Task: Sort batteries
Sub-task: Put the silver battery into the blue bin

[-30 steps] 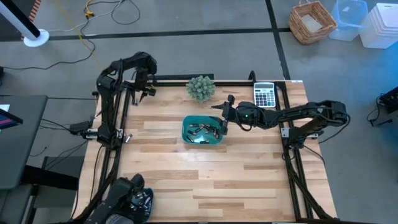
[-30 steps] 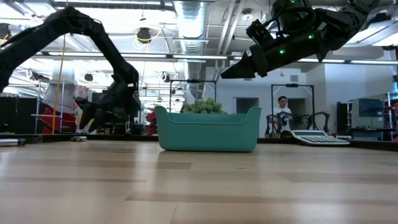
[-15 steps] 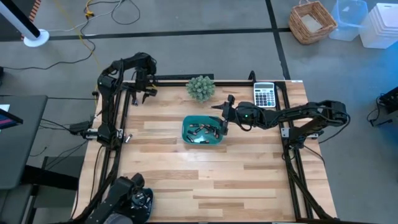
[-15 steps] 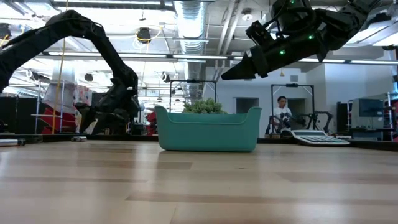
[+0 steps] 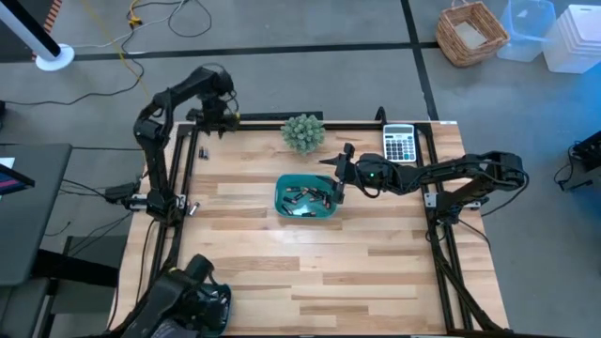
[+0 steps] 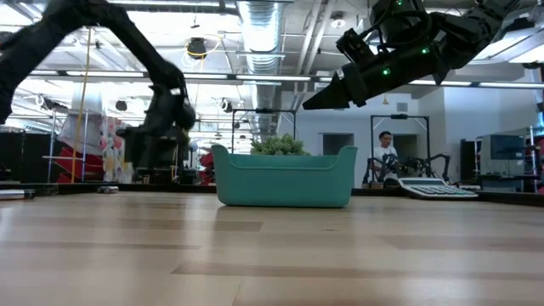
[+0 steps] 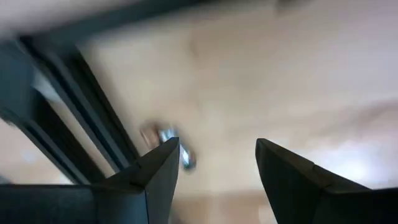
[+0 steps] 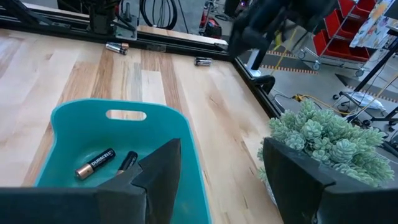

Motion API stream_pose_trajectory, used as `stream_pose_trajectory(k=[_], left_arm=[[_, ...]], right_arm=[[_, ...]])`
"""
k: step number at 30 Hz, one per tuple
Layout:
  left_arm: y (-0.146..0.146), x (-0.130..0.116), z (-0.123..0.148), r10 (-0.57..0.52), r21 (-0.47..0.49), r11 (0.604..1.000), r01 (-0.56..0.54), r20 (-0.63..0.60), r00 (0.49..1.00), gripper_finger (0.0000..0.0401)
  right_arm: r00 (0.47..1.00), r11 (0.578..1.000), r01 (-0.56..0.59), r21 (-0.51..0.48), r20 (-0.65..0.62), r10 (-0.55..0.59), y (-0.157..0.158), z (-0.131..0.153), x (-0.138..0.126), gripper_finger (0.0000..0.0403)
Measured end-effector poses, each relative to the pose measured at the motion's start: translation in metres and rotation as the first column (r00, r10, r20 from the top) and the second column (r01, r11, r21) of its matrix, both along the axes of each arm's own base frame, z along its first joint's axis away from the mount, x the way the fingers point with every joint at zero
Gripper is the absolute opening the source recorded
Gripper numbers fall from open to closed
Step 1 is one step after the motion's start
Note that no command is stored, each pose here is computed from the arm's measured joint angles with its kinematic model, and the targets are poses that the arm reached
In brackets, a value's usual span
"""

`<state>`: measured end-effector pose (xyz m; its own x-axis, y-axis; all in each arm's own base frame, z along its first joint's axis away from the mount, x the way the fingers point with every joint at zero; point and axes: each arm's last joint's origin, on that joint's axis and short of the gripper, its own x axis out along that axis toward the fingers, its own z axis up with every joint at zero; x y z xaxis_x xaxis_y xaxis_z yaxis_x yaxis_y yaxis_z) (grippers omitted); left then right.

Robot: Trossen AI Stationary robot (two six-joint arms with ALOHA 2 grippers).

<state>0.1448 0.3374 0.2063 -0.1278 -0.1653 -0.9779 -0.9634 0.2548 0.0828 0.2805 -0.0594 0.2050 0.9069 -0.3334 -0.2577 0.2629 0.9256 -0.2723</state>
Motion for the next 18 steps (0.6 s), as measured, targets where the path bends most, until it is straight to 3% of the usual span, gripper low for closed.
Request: stream_pose_trajectory(k=[3, 7, 13, 18], left_arm=[[0.0, 0.003, 0.026, 0.003, 0.188, 0.982, -0.013, 0.049, 0.999, 0.0207], [-0.001, 0.012, 0.044, -0.013, 0.323, 0.946, -0.024, 0.112, 0.994, 0.0196], [0.01, 0.019, 0.036, 0.001, 0.384, 0.922, -0.053, 0.134, 0.991, 0.0169], [0.022, 0.005, 0.013, 0.125, 0.298, 0.942, -0.158, 0.126, 0.984, 0.0155]], right_arm=[[1.0, 1.0, 0.005, 0.0, 0.002, -0.005, -0.001, 0.0, 0.0, 0.024], [1.0, 1.0, 0.015, 0.006, 0.006, -0.015, -0.004, 0.0, -0.001, 0.024], [1.0, 1.0, 0.015, 0.007, -0.003, -0.015, -0.004, 0.0, -0.001, 0.024], [1.0, 1.0, 0.014, 0.008, -0.004, -0.014, -0.003, -0.001, -0.001, 0.024]])
